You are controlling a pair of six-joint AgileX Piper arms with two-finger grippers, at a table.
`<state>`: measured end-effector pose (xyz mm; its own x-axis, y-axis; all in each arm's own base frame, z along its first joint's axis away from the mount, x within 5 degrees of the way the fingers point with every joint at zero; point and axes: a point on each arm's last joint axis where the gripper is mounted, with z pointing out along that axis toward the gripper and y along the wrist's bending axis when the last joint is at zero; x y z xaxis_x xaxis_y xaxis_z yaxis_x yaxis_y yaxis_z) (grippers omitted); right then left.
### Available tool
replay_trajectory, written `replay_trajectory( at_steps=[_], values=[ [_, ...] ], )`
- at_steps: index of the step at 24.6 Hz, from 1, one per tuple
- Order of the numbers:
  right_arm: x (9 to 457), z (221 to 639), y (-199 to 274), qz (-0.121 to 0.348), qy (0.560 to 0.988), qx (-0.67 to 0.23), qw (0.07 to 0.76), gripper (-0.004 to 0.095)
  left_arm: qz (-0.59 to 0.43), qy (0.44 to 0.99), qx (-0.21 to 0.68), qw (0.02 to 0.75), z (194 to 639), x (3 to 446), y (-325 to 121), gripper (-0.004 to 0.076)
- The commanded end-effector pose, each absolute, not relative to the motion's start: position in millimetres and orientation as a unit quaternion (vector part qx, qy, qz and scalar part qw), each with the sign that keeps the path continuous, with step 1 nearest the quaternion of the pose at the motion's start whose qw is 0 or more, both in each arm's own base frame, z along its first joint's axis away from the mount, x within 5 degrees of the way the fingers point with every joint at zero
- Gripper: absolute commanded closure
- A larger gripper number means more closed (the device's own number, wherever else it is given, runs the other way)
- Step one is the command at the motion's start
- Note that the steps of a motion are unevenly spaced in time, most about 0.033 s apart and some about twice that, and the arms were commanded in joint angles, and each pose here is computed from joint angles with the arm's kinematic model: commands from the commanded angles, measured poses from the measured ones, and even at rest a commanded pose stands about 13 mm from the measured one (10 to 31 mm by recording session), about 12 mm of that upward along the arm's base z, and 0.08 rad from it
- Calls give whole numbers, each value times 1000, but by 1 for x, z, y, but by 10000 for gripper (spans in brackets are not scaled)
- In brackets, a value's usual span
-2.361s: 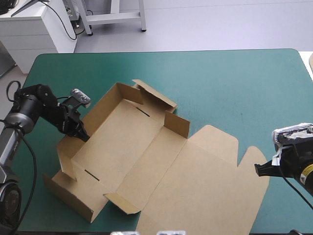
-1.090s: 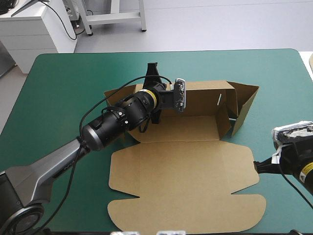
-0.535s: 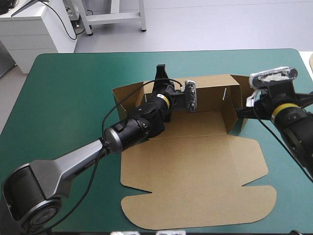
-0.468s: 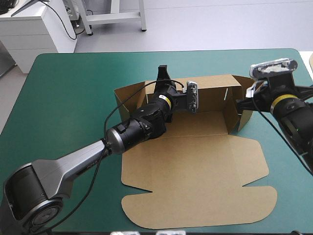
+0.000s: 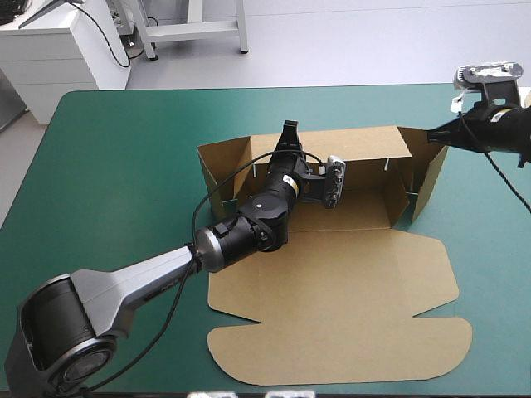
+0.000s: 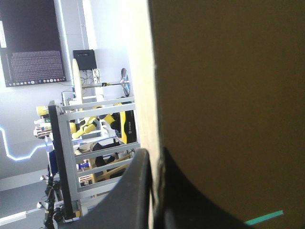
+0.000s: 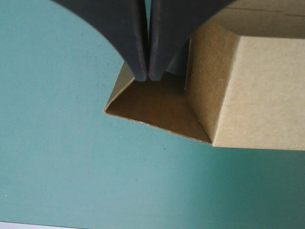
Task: Fold the box
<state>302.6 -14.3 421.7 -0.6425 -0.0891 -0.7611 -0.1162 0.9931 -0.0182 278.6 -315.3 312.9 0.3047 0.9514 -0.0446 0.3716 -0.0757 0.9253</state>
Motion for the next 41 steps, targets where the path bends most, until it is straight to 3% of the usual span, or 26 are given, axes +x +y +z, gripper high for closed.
replay_trajectory(
  at_steps=[1, 4, 8, 23, 30, 41],
  values=[
    [323, 439, -24, 13, 884, -72, 461, 929, 300, 476, 650, 511, 334, 261, -324, 731],
    [353, 438, -27, 11, 883, -75, 464, 929, 313, 456, 655, 515, 336, 253, -329, 731],
    [392, 408, -31, 23, 909, -83, 409, 929, 312, 469, 646, 515, 336, 253, -328, 731],
    [367, 384, -27, 41, 952, -141, 270, 927, 309, 474, 647, 511, 334, 253, -328, 731],
    [343, 385, -26, 25, 944, -141, 297, 927, 307, 476, 646, 512, 334, 253, -328, 731],
    [341, 392, -53, 4, 942, -71, 329, 928, 256, 549, 563, 561, 345, 254, -323, 731]
  ],
)
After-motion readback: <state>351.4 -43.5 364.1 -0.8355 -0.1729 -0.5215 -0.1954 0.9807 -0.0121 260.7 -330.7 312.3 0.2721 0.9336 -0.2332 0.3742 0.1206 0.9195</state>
